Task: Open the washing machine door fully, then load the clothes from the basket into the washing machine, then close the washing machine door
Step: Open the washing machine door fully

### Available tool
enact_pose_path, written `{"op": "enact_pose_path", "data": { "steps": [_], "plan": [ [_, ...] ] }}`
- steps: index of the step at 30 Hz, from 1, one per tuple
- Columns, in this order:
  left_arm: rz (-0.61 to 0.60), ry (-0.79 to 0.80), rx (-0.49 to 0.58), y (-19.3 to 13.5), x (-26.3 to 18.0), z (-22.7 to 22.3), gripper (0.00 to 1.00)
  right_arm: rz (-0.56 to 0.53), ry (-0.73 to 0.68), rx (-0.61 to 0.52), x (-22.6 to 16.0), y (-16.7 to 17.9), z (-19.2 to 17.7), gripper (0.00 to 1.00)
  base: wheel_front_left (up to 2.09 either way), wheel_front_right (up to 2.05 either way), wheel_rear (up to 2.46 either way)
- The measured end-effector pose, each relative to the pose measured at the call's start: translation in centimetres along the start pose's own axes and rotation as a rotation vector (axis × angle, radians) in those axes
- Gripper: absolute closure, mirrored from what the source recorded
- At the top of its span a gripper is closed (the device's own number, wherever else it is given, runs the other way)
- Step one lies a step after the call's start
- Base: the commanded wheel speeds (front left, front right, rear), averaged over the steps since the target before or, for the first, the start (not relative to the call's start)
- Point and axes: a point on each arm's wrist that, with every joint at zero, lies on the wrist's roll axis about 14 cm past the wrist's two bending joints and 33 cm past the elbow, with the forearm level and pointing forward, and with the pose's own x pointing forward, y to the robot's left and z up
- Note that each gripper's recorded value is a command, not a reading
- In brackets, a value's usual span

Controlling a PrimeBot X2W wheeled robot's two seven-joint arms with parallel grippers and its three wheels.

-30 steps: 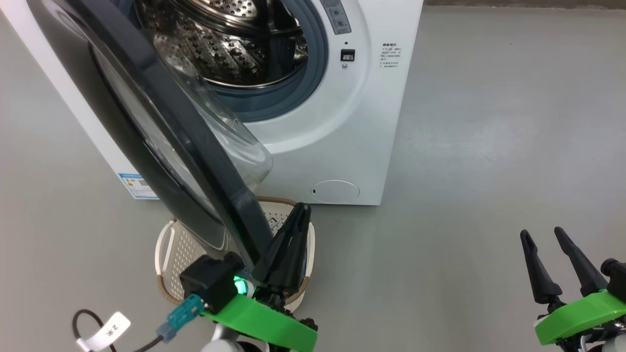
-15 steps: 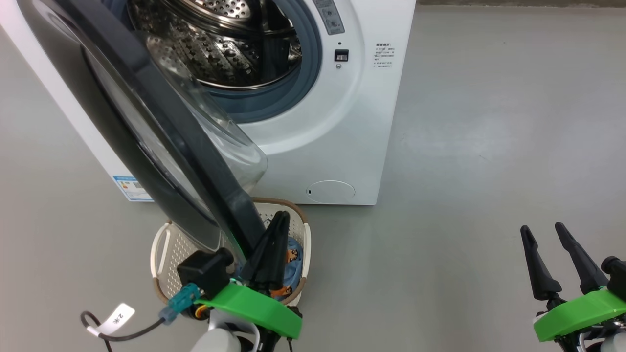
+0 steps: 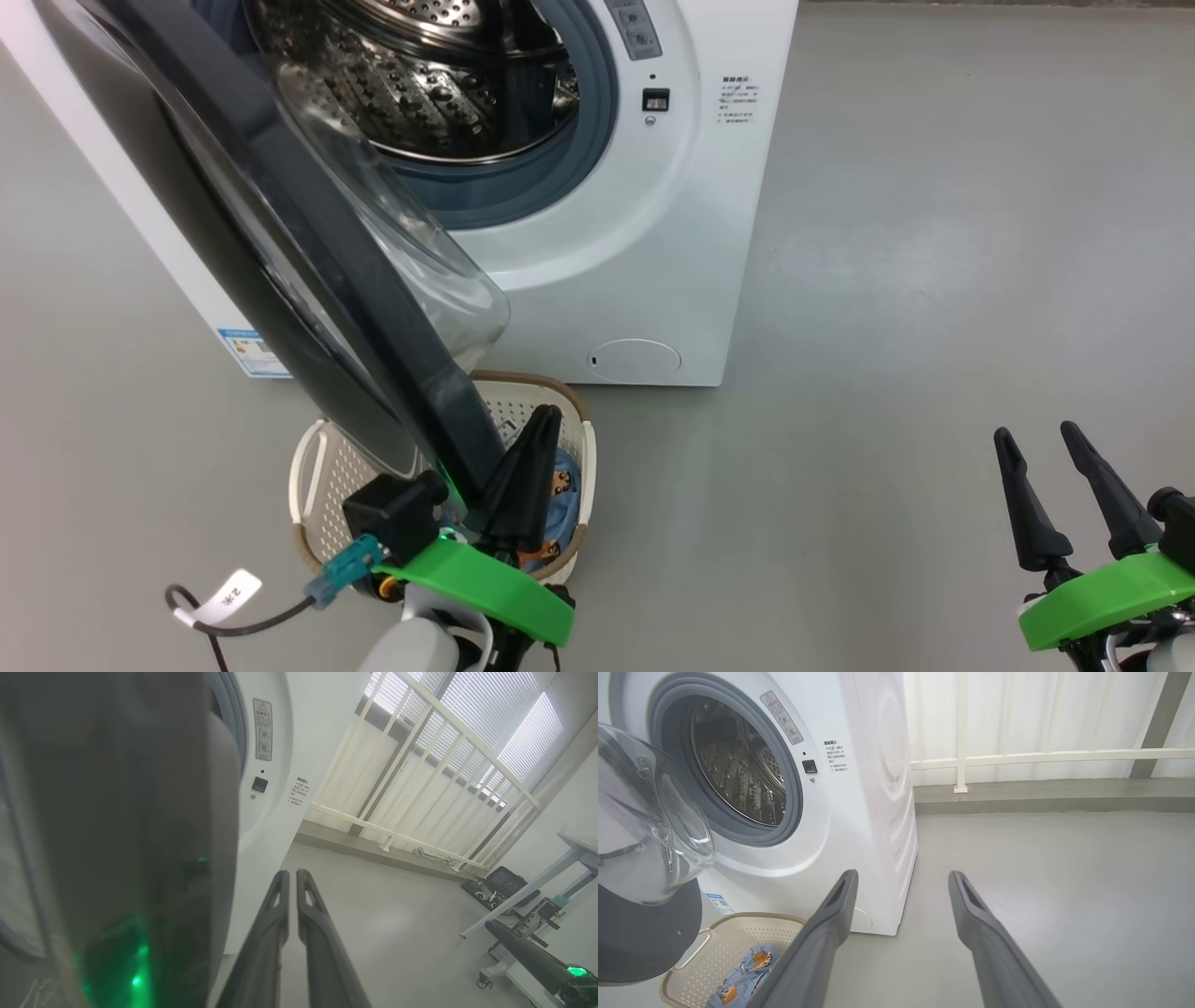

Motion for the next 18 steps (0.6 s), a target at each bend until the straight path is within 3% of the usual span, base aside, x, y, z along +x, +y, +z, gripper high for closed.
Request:
{"op": "enact_pose_path", "data": {
  "steps": [18],
  "plan": [
    [0.042,-0.029,-0.018,1.0,-0.7,0.7,1.00,0.033,-0.004,-0.012,1.4,0.9,0.1,0.00,0.00,0.00,0.00]
  ]
}}
